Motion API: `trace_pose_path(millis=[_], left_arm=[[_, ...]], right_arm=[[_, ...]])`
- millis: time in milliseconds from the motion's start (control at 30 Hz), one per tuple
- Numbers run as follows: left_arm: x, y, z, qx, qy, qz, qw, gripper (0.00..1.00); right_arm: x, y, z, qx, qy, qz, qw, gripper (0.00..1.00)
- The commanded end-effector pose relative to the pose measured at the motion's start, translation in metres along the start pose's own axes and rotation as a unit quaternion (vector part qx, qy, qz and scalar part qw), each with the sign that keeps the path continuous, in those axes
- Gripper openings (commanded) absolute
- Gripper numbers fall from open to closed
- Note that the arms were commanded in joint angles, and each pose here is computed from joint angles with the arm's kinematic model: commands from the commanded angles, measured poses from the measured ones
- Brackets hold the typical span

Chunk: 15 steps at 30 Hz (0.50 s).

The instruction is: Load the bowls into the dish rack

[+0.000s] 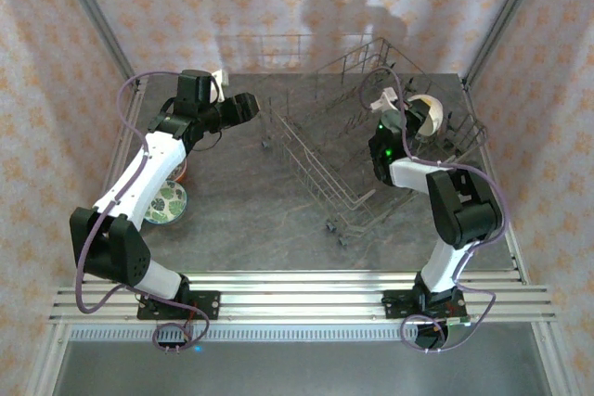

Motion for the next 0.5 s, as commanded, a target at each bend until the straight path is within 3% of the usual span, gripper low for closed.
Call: trace_pose_path(millis=[0, 200, 467], left_arm=[[-0.006, -0.011, -0.006, -0.016, -0.005, 0.016, 1.0, 0.7], [-0.005, -0.009, -0.004, -0.012, -0.008, 0.016, 1.0, 0.69], [-0.009, -0.001, -0.007, 0.005, -0.008, 0.018, 1.0, 0.69]], right_arm=[[-0.01, 0.001, 0.009, 0.018, 0.036, 0.021, 0.999, 0.0], [0.005, 0.002, 0.009, 0.03, 0.036, 0.019, 0.999, 0.0], [-0.012, 0.008, 0.006, 0.032, 0.058, 0.04, 0.997, 0.0]])
Point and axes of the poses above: each hand's point on the last joint's axis, 136 mm out from that joint toward the fingers, its own y axis out along the fingers, its own x axis along the line the jaws close on, z = x × y, the point moved 3 cm from there along -y, back along the fingers, and after that the axes turned 14 degrees about -y, right-handed, at the moved point
